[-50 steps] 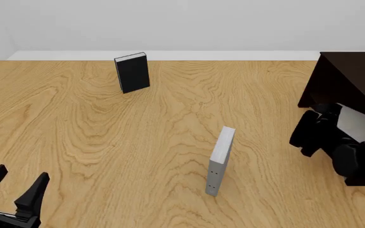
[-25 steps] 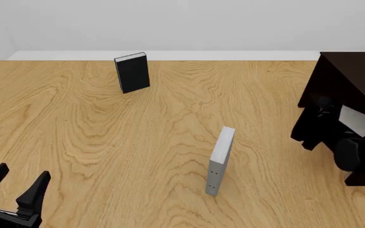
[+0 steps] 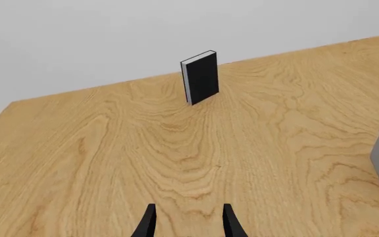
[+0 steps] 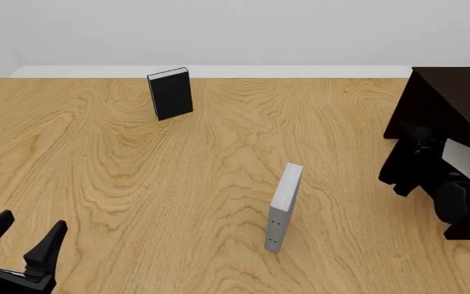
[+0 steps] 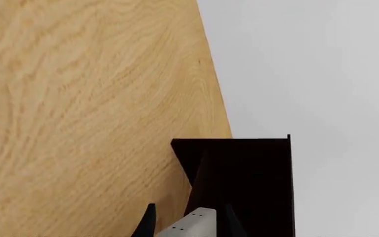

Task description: Pick up the book on the right and place it on the cabinet shelf.

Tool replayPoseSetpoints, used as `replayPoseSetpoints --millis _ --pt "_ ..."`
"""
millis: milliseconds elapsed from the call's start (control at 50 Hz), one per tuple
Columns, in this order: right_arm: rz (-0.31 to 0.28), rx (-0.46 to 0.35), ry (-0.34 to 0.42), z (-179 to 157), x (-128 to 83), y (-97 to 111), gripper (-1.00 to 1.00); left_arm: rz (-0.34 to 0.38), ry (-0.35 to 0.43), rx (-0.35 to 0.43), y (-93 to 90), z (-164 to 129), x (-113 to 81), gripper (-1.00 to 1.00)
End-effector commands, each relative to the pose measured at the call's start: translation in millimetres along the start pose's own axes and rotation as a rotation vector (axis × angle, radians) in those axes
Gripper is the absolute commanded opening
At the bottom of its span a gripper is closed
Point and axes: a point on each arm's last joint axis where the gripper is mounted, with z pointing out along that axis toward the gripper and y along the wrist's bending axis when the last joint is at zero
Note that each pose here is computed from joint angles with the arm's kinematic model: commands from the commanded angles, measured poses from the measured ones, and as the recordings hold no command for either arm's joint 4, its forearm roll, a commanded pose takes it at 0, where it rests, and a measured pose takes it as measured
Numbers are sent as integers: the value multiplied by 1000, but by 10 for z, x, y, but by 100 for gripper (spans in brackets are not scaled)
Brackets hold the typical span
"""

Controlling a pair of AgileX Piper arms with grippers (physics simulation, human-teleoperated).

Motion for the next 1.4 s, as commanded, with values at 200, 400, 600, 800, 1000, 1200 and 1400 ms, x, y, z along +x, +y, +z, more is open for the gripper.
replayPoseSetpoints --millis 200,400,600,800,1000,1200,1400 --pt "0 0 -1 2 -5 -2 100 0 -2 0 0 -3 -1 100" --pt "2 1 7 0 24 -2 100 -4 0 0 0 -2 0 100" --pt "3 12 32 -12 110 -20 100 -2 2 4 -4 -24 11 100" --pt "0 9 46 -34 156 8 100 0 5 7 -7 -47 23 100" --pt "5 11 59 -60 200 16 100 1 5 9 -8 -47 23 100" --pt "4 15 80 -91 272 23 100 3 6 12 -9 -17 12 100" --pt "8 18 94 -117 314 12 100 1 6 10 -8 -9 10 100"
